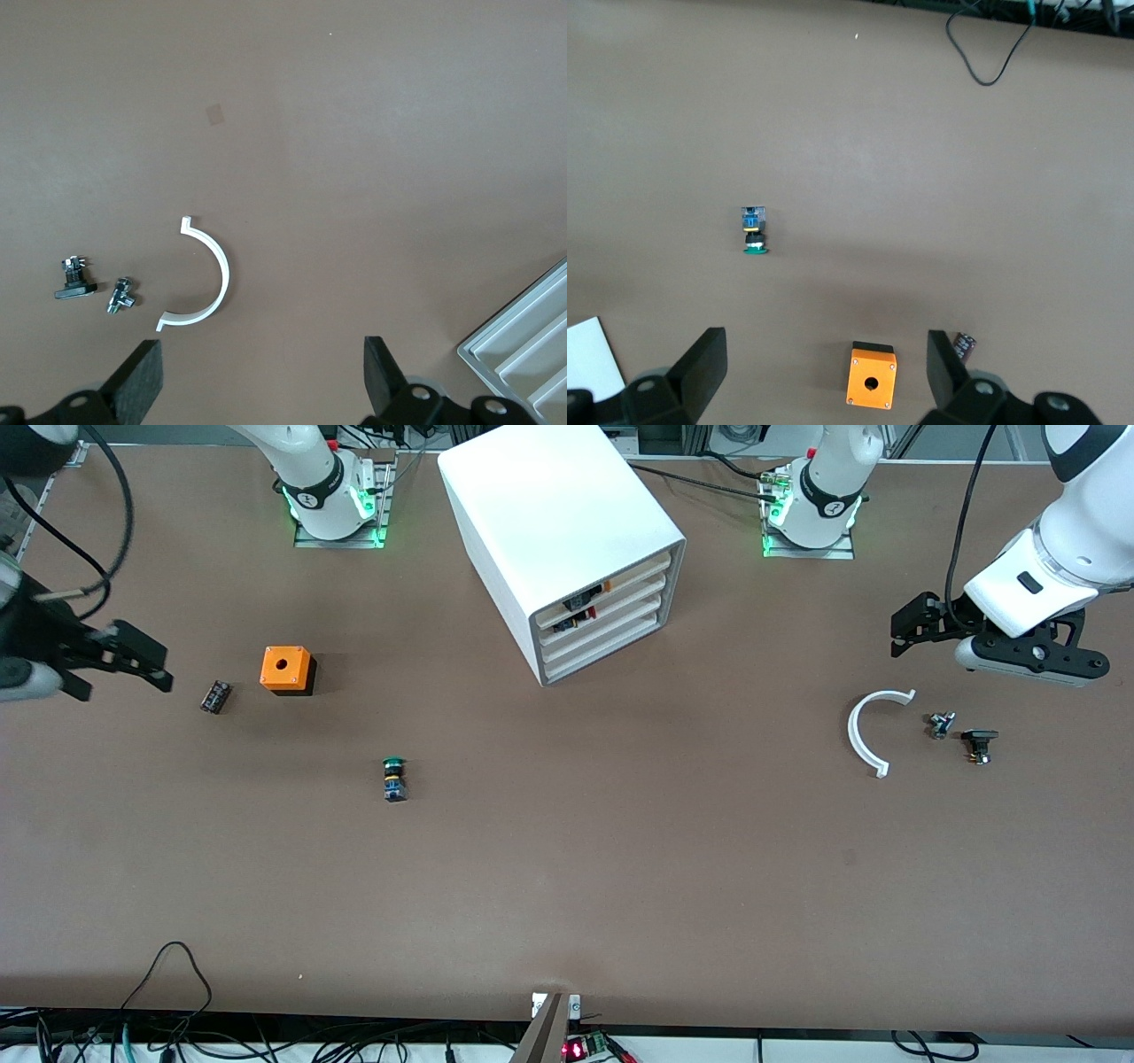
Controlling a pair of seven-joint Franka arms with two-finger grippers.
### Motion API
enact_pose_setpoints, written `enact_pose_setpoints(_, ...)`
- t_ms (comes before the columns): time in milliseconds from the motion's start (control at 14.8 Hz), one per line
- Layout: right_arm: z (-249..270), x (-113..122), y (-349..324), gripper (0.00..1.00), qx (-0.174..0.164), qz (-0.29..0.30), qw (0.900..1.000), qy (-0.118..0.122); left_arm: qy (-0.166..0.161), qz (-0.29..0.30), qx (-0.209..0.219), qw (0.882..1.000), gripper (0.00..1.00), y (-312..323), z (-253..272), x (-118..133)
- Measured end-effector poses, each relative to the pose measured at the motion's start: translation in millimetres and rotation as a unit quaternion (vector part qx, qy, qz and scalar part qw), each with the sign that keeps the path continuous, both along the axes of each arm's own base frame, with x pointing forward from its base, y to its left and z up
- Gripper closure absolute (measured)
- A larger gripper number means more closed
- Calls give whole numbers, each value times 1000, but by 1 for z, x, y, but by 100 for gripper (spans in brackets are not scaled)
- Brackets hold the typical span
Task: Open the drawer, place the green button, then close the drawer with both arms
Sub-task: 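Reach the right gripper to the green button while the left gripper reaches the drawer, then grasp the green button with the right gripper while the left gripper grips the drawer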
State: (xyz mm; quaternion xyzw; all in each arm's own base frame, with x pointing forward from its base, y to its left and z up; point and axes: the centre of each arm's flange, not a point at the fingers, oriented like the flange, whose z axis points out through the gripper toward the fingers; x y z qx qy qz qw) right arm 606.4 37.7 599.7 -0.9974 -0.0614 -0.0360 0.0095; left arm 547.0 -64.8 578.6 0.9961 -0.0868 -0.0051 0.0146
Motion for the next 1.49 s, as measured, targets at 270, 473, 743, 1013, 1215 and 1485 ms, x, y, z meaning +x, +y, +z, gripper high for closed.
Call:
enact_pose_setpoints(270,-52,15,18,0,-7,11,999,43,17,-3,-19,1000,0,-8,3,-5)
enact_pose_setpoints(473,-85,22,42,0,-3,26,997,68,71,-21,-53,996,0,-33,9,-15)
enact_pose_setpoints(743,-144,42,62,0,45,18,995,84,137,-54,-98,984,0,-74,0,-27)
enact_pose_setpoints(1013,-201,58,93,0,39,31,996,71,250,-75,-168,950,0,-105,-34,-37)
enact_pose_setpoints(1215,-244,58,121,0,32,46,997,50,304,-98,-229,920,0,-121,-75,-28)
enact_pose_setpoints(1485,-302,52,136,0,22,52,998,36,326,-176,-373,851,0,-136,-178,-10)
